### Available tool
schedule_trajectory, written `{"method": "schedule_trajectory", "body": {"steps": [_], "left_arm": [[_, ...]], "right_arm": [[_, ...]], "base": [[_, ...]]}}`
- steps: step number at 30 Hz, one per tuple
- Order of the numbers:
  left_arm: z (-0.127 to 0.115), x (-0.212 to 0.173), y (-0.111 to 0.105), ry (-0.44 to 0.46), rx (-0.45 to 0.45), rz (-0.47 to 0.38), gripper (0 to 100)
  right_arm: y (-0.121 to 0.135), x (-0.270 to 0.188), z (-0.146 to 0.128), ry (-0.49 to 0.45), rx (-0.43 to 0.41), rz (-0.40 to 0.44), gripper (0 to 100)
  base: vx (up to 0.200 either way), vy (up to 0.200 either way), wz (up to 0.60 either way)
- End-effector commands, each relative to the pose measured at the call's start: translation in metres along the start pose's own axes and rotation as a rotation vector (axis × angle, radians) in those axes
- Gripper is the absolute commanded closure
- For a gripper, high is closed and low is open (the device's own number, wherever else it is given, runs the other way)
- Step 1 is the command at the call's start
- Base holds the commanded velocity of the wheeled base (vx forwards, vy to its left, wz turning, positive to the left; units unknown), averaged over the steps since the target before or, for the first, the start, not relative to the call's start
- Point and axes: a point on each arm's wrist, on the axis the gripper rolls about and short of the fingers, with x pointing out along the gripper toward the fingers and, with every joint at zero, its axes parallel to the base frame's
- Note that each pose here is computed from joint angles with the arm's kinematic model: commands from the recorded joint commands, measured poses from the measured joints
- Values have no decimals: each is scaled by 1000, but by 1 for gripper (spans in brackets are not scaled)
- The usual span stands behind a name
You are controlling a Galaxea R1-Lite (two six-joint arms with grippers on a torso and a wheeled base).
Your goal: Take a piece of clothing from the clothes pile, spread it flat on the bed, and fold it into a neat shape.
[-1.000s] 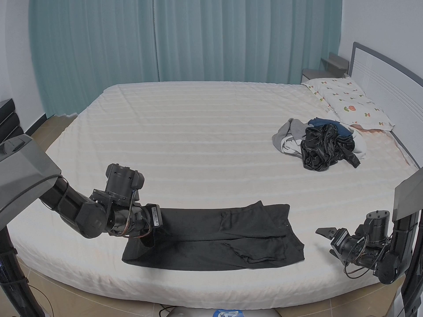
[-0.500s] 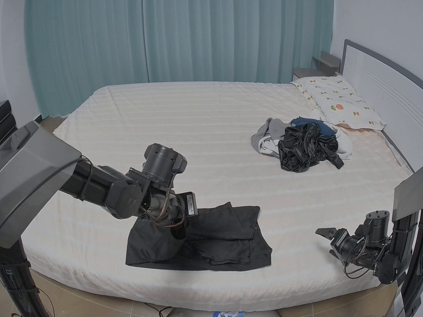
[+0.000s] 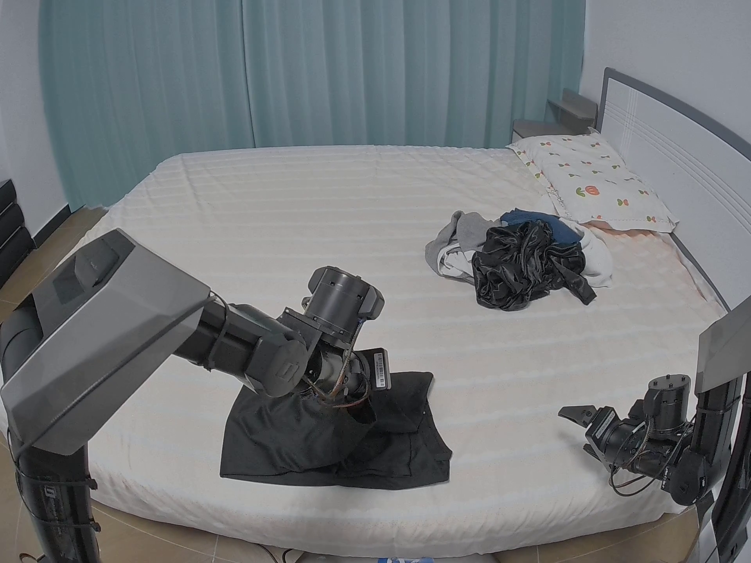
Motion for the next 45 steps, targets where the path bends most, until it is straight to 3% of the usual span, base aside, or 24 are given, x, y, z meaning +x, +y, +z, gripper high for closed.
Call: {"method": "schedule_trajectory", "body": {"steps": [1, 10, 15, 18, 19, 26, 31, 37, 41, 45], "left_arm": [[-2, 2, -1, 10, -1, -18, 100], [2, 1, -8, 33, -20, -149, 100], [7, -1, -13, 56, -94, -280, 100], [5, 2, -12, 64, -92, -279, 100], [5, 2, -11, 66, -93, -278, 0], [-2, 5, -8, 80, -81, -248, 0], [-7, -7, 6, 95, -178, -203, 0], [-19, -35, 52, 125, -277, -156, 0], [-34, -51, 75, 111, -383, -186, 0], [-51, -64, 101, 107, -432, -205, 0]], "right_arm": [[0, 0, 0, -1, -3, 6, 0], [0, 0, 0, -2, -3, 4, 0], [0, 0, 0, -3, -3, 5, 0], [0, 0, -1, -1, -3, 2, 0], [0, 0, -1, -1, -3, 2, 0], [-1, 0, -1, 1, -3, 0, 0], [-2, -2, -3, 11, -6, -6, 0], [-1, -1, -4, 19, -12, -5, 0], [-1, 0, -8, 28, -21, -14, 0], [0, 1, -11, 37, -30, -11, 0]], "base": [[0, 0, 0], [0, 0, 0], [0, 0, 0], [0, 0, 0], [0, 0, 0], [0, 0, 0], [0, 0, 0], [0, 0, 0], [-150, 0, 0], [-150, 0, 0]]}}
